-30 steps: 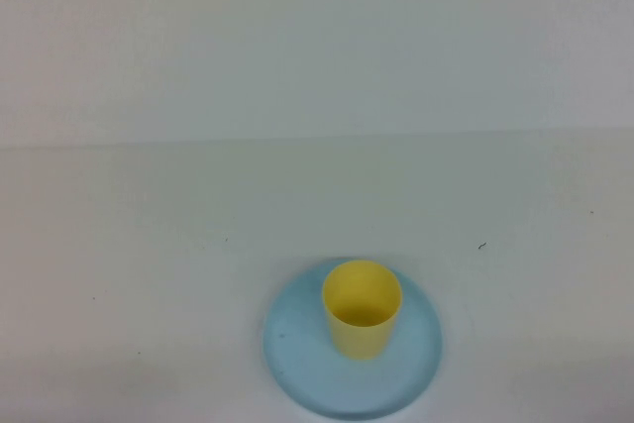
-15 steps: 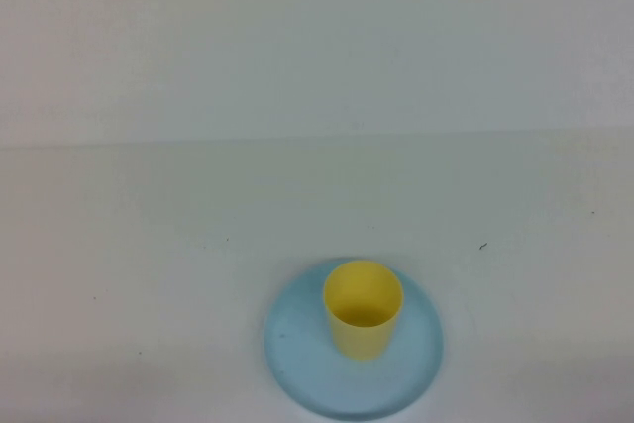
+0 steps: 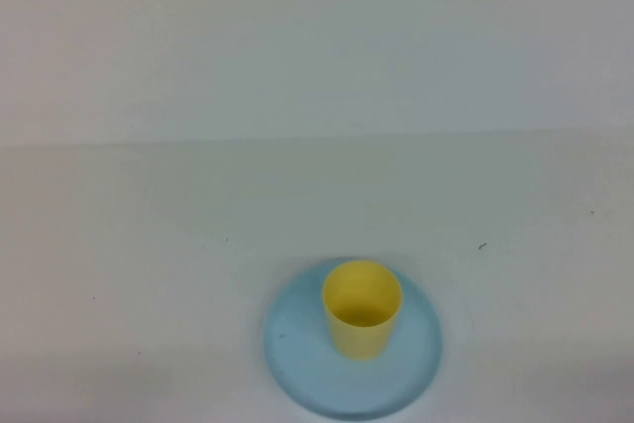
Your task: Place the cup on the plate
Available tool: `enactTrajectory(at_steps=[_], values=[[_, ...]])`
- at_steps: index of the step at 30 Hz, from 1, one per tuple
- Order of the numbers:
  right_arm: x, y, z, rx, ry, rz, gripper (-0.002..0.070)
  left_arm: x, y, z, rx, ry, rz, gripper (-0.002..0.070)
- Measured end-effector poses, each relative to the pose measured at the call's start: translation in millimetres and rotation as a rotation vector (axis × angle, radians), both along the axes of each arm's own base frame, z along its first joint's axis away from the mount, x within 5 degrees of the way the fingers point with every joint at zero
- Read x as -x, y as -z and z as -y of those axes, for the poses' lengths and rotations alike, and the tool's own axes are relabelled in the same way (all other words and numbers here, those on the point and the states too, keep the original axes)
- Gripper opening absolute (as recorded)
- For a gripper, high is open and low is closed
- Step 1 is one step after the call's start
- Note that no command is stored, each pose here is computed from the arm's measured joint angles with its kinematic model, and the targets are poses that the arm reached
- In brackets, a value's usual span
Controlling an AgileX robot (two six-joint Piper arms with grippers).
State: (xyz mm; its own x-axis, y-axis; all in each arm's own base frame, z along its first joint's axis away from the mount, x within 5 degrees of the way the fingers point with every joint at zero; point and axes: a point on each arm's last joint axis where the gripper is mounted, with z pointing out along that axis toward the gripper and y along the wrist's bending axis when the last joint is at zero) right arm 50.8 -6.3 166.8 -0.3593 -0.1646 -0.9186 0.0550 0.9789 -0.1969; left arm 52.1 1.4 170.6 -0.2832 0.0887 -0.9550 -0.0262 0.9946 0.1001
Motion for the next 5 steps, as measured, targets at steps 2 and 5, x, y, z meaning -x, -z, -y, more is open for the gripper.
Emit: enactTrajectory(at_steps=[2,5], values=[[0.0,0.0,0.0,0.0,0.0,0.0,0.0247,0.0,0.0,0.0,0.0,0.0,0.0,0.0001],[0.0,0.0,0.0,0.0,0.0,0.0,0.0247,0.0,0.0,0.0,0.0,0.0,0.0,0.0001]])
